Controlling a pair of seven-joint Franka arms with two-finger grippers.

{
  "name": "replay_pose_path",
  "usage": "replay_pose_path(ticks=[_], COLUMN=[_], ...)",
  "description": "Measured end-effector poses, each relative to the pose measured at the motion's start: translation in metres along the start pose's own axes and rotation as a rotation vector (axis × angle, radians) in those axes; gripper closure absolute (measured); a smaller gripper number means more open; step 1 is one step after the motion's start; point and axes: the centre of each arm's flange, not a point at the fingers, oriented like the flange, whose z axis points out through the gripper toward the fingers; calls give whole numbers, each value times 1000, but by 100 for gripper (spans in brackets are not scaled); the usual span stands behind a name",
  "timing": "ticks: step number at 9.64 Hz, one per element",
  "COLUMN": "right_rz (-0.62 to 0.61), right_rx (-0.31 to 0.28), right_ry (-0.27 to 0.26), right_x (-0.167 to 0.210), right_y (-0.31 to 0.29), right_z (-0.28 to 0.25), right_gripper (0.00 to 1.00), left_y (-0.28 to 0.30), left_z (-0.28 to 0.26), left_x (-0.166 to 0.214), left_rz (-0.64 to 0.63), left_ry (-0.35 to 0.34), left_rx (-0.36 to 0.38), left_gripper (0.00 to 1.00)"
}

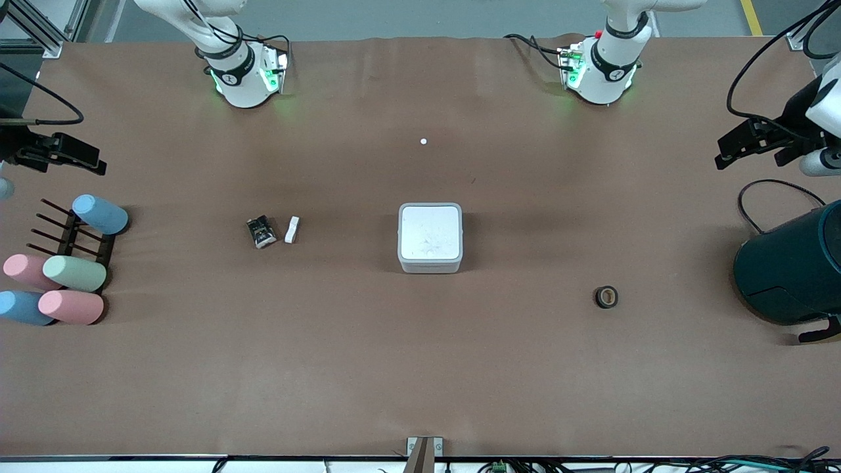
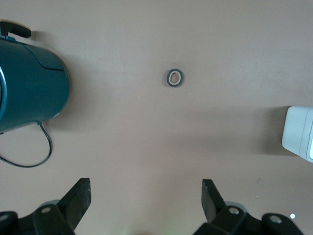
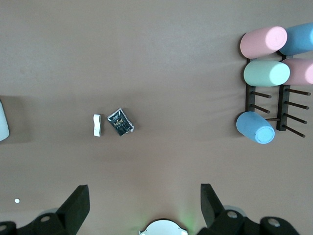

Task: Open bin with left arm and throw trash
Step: 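Reach the left gripper to the bin lid while the right gripper reaches the wrapper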

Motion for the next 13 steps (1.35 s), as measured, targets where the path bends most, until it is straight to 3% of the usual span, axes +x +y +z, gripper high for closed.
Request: replay_pose_path(ticks=[3, 5, 7, 8, 11, 13], right_rz=[-1, -36, -100, -116, -120, -119], right_rx=[3, 6, -3, -4, 6, 10], right_ry=[1, -37, -42, -30, 76, 119], right_x=[2, 12, 26, 33, 54, 53], right_y=[-1, -21, -62, -73, -79, -77], right_z=[2, 31, 78, 105, 219, 290], right_gripper=[0, 0, 0, 0, 0, 0], left_y=[15, 87, 178, 219, 336, 386], left_z=[2, 15, 63, 107, 259, 316], left_x=[6, -2, -2, 14, 37, 27], left_rz=[30, 179, 311, 343, 293, 214], left_ry=[18, -8, -70, -63, 1, -5], left_rx=[8, -2, -91, -151, -240, -271], left_gripper=[0, 5, 37, 51, 94, 99])
